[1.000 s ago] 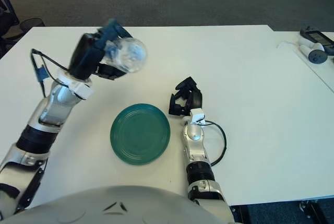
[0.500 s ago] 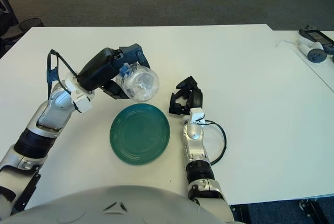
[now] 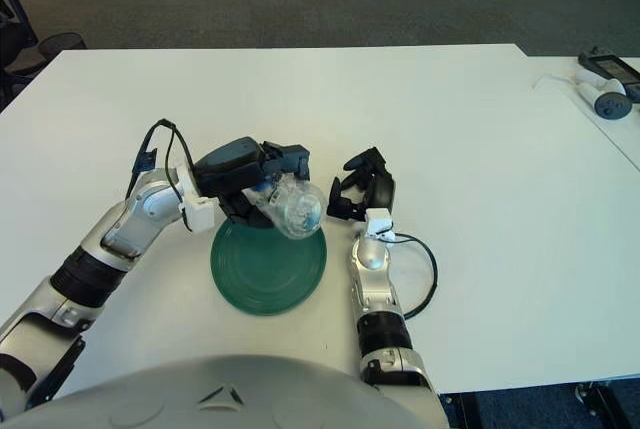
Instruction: Put the bottle into the plate.
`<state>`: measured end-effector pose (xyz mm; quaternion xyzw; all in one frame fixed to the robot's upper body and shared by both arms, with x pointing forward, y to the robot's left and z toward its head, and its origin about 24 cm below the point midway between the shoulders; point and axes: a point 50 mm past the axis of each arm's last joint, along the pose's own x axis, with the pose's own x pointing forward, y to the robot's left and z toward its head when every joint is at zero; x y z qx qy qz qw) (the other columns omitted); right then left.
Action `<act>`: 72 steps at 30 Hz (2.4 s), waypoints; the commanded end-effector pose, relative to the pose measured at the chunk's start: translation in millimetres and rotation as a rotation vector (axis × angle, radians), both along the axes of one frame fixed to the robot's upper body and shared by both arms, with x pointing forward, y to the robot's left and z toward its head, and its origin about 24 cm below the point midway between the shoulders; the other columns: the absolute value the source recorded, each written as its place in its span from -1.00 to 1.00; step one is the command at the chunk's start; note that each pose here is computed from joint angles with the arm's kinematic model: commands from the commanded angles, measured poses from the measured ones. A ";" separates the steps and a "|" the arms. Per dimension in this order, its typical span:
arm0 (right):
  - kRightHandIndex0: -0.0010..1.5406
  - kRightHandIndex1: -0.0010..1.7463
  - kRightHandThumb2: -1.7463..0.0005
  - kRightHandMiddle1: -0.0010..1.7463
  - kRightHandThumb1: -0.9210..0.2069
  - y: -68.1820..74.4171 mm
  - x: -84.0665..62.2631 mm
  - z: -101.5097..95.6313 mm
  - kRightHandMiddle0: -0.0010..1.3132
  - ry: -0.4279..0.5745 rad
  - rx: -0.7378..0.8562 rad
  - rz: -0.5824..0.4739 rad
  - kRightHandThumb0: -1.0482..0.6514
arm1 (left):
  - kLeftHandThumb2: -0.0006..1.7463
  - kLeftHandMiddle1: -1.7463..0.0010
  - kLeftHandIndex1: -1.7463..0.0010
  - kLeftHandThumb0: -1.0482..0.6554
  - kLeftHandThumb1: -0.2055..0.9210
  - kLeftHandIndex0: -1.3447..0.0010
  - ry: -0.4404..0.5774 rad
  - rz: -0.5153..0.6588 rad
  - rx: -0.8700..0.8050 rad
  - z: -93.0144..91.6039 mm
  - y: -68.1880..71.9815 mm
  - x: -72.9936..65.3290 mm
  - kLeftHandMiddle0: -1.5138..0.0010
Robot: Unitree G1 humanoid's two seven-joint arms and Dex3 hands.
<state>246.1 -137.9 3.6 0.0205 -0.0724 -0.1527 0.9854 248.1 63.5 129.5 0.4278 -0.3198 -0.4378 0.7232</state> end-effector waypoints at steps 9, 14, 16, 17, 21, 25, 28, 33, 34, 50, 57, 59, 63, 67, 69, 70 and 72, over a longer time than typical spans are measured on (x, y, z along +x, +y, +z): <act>0.09 0.91 -0.86 1.00 0.58 -7.7 -24.9 -42.6 -0.07 0.216 0.008 0.000 0.23 | 0.44 -1.00 -1.00 -0.30 0.01 0.15 -0.113 -0.031 0.176 -39.1 1.4 0.4 -0.40; 0.11 0.88 -0.85 1.00 0.58 -7.9 -23.2 -43.3 -0.08 0.216 0.032 0.017 0.23 | 0.51 -1.00 -1.00 -0.32 -0.08 0.10 -0.117 -0.055 0.225 -41.3 0.6 3.3 -0.43; 0.12 0.87 -0.84 1.00 0.58 -8.0 -23.0 -43.2 -0.07 0.215 0.035 0.018 0.23 | 0.53 -1.00 -1.00 -0.33 -0.11 0.08 -0.114 -0.060 0.229 -41.6 0.6 3.3 -0.43; 0.12 0.87 -0.84 1.00 0.58 -8.0 -22.9 -43.2 -0.07 0.215 0.033 0.017 0.23 | 0.54 -1.00 -1.00 -0.33 -0.12 0.07 -0.111 -0.063 0.230 -41.9 0.6 3.5 -0.44; 0.12 0.86 -0.84 1.00 0.58 -8.9 -22.3 -43.2 -0.07 0.215 0.028 0.014 0.23 | 0.61 -1.00 -1.00 -0.35 -0.21 0.01 -0.102 -0.068 0.227 -43.5 0.1 4.4 -0.48; 0.12 0.86 -0.84 1.00 0.58 -9.4 -21.9 -43.3 -0.07 0.214 0.028 0.017 0.23 | 0.64 -1.00 -1.00 -0.36 -0.25 -0.02 -0.099 -0.071 0.222 -44.6 -0.2 5.0 -0.50; 0.12 0.86 -0.84 1.00 0.58 -9.2 -21.8 -43.4 -0.08 0.213 0.034 0.028 0.23 | 0.66 -1.00 -1.00 -0.37 -0.27 -0.04 -0.097 -0.078 0.217 -44.9 -0.2 4.9 -0.51; 0.11 0.87 -0.84 1.00 0.57 -9.1 -21.6 -43.6 -0.09 0.206 0.047 0.033 0.23 | 0.71 -1.00 -1.00 -0.39 -0.33 -0.08 -0.081 -0.106 0.222 -46.0 -0.2 3.7 -0.55; 0.11 0.88 -0.84 1.00 0.57 -9.1 -21.6 -43.5 -0.09 0.205 0.047 0.031 0.23 | 0.72 -1.00 -1.00 -0.39 -0.35 -0.09 -0.077 -0.112 0.225 -46.1 -0.2 3.4 -0.56; 0.09 0.88 -0.82 1.00 0.55 -9.6 -22.4 -45.3 -0.10 0.206 0.056 0.040 0.23 | 0.79 -1.00 -1.00 -0.43 -0.44 -0.16 -0.215 -0.246 0.215 -31.4 4.2 -5.7 -0.58; 0.10 0.88 -0.83 1.00 0.55 -9.6 -22.1 -45.8 -0.10 0.215 0.039 0.035 0.23 | 0.54 -1.00 -0.97 -0.20 -0.15 0.06 -0.305 -0.299 0.295 -21.2 18.4 -4.7 -0.06; 0.11 0.87 -0.83 1.00 0.56 -9.4 -21.9 -46.1 -0.09 0.219 0.035 0.033 0.23 | 0.13 -1.00 -0.86 -0.32 0.20 0.26 -0.308 -0.335 0.347 -18.1 24.0 -4.3 0.34; 0.11 0.86 -0.83 1.00 0.57 -9.0 -21.9 -45.3 -0.09 0.213 0.037 0.030 0.23 | -0.47 -0.78 -0.58 -0.76 0.62 0.79 -0.320 -0.388 0.427 -16.7 23.8 -3.2 0.82; 0.11 0.86 -0.82 1.00 0.55 -8.4 -22.3 -44.8 -0.10 0.209 0.042 0.027 0.23 | -0.77 0.06 0.01 -0.95 0.92 0.96 -0.360 -0.407 0.473 -7.9 24.0 -0.7 0.96; 0.10 0.87 -0.81 1.00 0.54 -8.2 -22.3 -44.0 -0.11 0.203 0.047 0.024 0.23 | -0.73 0.51 0.43 -0.96 0.96 0.98 -0.420 -0.415 0.494 -1.7 24.5 -0.9 0.98; 0.09 0.88 -0.81 1.00 0.53 -8.1 -22.0 -43.2 -0.12 0.199 0.048 0.020 0.23 | -0.69 0.68 0.62 -0.96 0.97 0.99 -0.442 -0.419 0.501 0.2 24.9 -1.2 0.99; 0.06 0.91 -0.80 1.00 0.50 -8.5 -21.7 -42.3 -0.13 0.194 0.048 0.015 0.23 | -0.65 0.84 0.81 -0.96 0.99 0.99 -0.458 -0.422 0.506 1.3 24.6 -1.6 0.99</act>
